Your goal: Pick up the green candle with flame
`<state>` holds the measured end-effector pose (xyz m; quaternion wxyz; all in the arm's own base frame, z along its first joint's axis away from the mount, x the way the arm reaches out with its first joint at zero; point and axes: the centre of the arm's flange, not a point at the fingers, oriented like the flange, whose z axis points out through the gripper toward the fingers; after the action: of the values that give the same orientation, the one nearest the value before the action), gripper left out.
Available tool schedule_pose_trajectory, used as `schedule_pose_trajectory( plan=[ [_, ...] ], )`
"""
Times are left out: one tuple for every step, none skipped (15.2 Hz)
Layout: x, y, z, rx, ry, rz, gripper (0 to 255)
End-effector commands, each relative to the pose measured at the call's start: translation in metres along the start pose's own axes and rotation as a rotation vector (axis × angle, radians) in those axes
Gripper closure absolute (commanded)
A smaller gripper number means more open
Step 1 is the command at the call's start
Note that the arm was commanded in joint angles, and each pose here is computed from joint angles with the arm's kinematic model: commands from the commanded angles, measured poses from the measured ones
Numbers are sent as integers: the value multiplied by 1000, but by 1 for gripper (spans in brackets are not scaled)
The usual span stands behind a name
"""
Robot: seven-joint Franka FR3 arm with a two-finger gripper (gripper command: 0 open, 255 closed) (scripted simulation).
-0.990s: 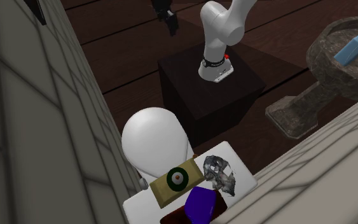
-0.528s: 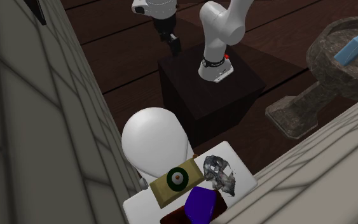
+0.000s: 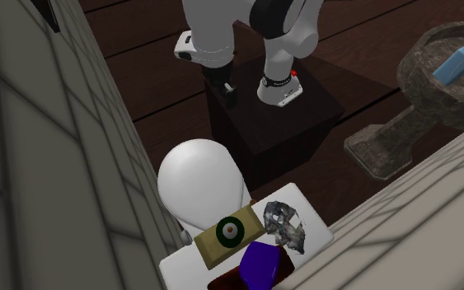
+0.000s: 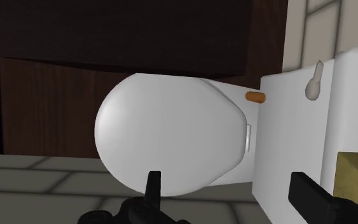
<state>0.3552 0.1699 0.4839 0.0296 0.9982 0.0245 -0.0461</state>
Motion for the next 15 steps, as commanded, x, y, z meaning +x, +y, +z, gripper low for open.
schedule_pose_trajectory(
  plan=[
    [8,-23,7,6,9,0,0],
    [13,-34,11,8,13,-1,0],
    [19,-45,14,10,17,-1,0],
    [24,-56,17,12,21,-1,0],
    [29,-67,21,14,25,-2,0],
    [34,-78,24,16,29,-2,0],
    [39,-89,27,18,33,-3,0],
    [44,-101,31,20,37,-3,0],
    [49,-112,34,22,41,-4,0],
    [54,-123,37,24,45,-4,0],
    [59,-134,40,26,49,-4,0],
    [64,-145,43,28,54,-5,0],
    [69,-157,46,30,58,-5,0],
    [74,-168,49,32,62,-6,0],
    [80,-179,52,34,66,-6,0]
  ],
)
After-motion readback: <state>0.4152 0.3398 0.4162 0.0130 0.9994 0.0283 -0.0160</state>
